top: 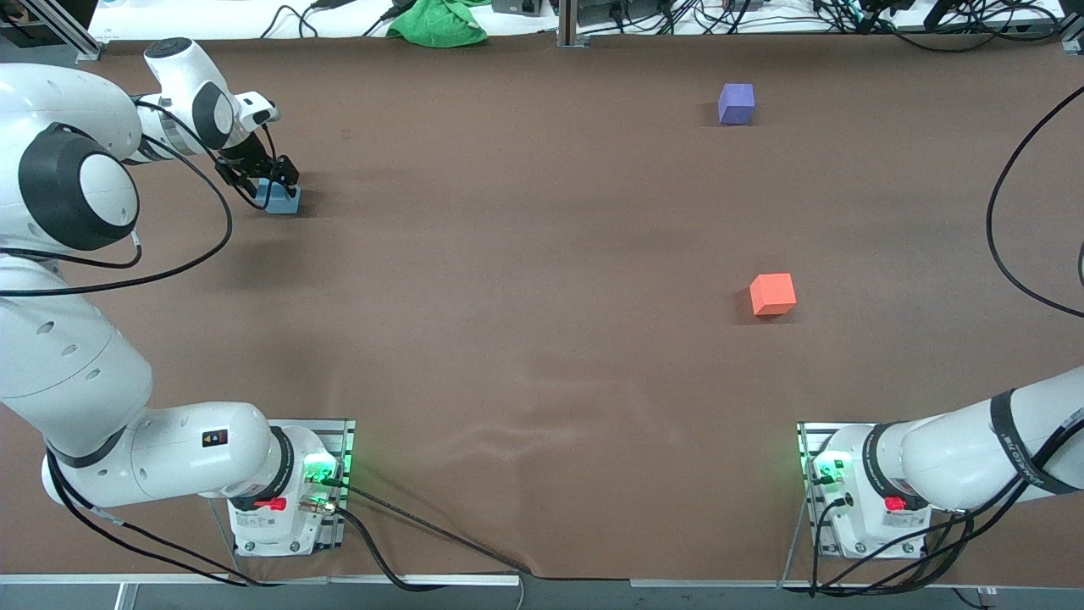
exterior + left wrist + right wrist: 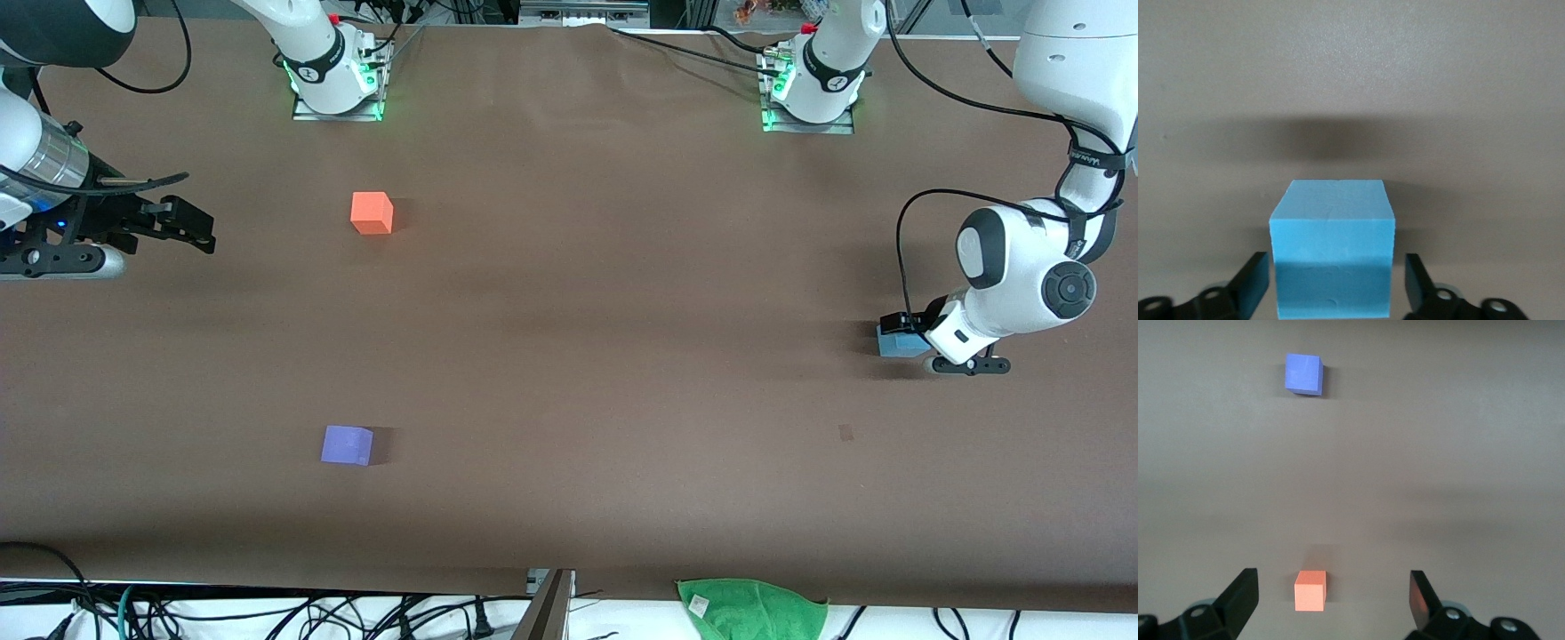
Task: Place blue block between orange and purple blocks
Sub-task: 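Close the left gripper on the light-blue block and lift it, then carry the light-blue block with the left gripper toward the table middle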
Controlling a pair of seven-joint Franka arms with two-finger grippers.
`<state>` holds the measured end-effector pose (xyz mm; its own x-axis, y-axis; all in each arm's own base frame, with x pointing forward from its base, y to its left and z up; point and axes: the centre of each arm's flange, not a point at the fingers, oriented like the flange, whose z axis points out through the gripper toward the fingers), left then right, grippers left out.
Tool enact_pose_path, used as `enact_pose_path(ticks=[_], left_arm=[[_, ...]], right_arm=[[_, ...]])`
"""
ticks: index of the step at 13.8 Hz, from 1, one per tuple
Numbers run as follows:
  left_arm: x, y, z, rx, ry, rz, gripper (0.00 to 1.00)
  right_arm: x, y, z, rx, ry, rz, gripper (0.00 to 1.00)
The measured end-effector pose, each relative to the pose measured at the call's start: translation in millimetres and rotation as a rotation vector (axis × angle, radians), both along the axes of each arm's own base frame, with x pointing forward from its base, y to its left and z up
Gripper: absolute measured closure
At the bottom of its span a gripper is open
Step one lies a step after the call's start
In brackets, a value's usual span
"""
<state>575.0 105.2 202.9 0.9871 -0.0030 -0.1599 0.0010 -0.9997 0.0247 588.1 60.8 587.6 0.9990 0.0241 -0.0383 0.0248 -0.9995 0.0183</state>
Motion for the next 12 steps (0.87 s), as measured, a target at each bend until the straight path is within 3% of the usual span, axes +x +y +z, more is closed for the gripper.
enact_pose_path(ticks=[2,7,12], left_arm=[[0.3,2.2,1.7,-0.002,-0.005,-0.012,0.41],[5.2,0.8,7.0,-0.004,-0.012,-0.021,0.43],[48.6,-73.6,77.1,-0.051,-0.004,-0.069,0.43]], right_arm=[[0.0,0.0,0.0,0.0,0.0,0.0,0.0],[0.2,0.0,0.5,0.0,-0.002,0.0,0.0],[0.3,1.5,2.1,0.001,-0.006,0.003,0.0]])
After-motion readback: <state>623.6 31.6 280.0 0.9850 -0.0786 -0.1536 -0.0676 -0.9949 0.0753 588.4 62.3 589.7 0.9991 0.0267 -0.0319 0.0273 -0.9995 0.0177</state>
